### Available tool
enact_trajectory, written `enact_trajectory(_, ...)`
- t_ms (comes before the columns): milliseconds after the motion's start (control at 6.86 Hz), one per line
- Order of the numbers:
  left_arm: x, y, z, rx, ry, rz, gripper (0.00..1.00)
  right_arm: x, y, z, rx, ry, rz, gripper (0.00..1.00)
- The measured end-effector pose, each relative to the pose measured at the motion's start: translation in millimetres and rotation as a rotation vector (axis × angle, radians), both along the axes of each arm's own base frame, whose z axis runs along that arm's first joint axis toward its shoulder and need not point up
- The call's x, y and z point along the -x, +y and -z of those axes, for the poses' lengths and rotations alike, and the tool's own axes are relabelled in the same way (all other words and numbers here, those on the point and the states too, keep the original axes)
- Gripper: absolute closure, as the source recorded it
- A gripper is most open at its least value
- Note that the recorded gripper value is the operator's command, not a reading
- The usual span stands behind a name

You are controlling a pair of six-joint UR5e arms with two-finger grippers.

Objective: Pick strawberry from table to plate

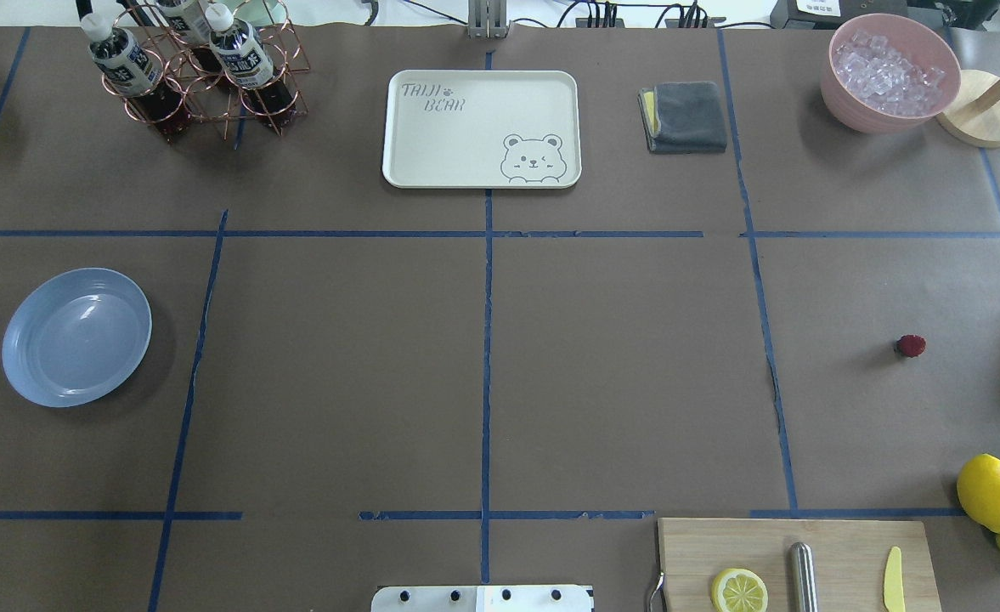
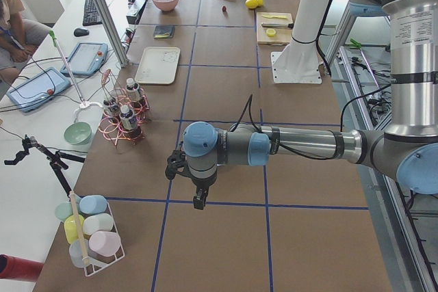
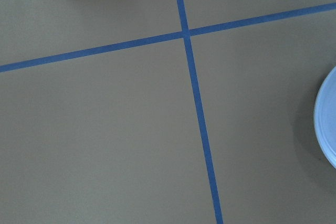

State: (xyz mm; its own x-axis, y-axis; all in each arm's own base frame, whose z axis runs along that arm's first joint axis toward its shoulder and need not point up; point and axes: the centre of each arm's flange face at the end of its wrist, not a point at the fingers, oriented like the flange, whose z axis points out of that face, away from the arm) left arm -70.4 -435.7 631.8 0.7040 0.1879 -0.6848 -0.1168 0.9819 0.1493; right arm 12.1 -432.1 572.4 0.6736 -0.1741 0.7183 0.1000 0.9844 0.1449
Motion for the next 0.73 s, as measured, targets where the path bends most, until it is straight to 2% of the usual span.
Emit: enact_trajectory(729,-9,-4,36,-0.071,0.061,-0.009,0.0,0,0,-14,0.029,0.005,-0.002,0.0)
